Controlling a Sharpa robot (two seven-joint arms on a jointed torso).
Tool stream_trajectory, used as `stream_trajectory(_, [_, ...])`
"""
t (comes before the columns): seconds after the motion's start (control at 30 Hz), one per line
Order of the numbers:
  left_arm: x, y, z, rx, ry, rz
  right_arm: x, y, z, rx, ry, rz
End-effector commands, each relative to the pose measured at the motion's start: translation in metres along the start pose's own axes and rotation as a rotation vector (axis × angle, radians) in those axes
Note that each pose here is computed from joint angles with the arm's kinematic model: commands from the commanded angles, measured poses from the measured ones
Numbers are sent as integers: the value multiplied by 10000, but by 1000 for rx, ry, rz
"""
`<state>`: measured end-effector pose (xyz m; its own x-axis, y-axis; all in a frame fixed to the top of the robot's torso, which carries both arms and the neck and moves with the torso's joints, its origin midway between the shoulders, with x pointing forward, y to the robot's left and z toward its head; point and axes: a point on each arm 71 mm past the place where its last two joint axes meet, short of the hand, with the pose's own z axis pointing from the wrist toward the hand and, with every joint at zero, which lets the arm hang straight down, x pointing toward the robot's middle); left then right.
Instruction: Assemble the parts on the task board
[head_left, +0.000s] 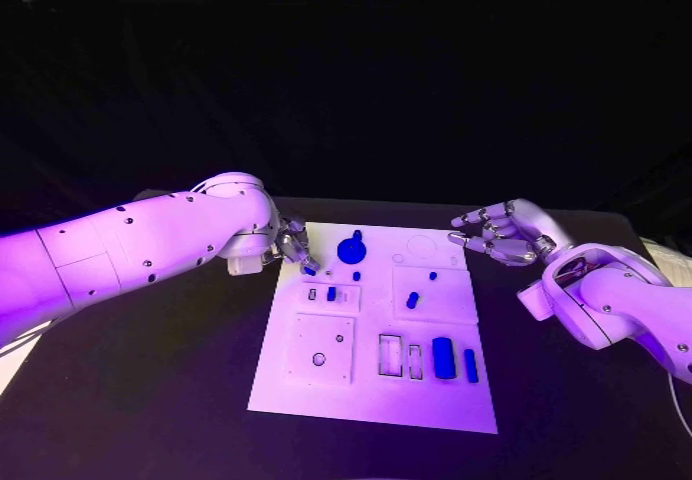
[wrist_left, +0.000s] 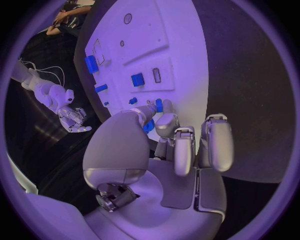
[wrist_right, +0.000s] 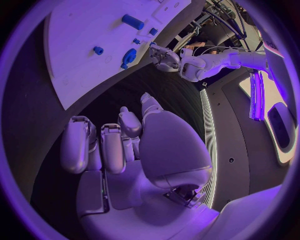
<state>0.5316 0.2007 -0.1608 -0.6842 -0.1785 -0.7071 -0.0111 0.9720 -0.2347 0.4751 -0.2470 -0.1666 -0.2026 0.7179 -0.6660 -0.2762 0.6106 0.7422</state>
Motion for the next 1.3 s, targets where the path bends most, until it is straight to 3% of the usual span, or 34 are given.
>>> stream_trajectory(0.03, [40,-25,-45,32,-74,-47,9,4,-5,-4,13,0])
stream_trajectory(0.33, [226,-11,-141,44,-137,-11,4,-1,-7,-4,12,0])
stream_trajectory(0.6, [338,-33,-156,40,-105,49,17,5,2,-6,13,1])
stream_trajectory(1.07, [425,-32,-119,27,-30,107,20,8,1,-8,14,2])
stream_trajectory(1.3, [470,-51,-91,32,-28,117,22,11,2,-10,13,2])
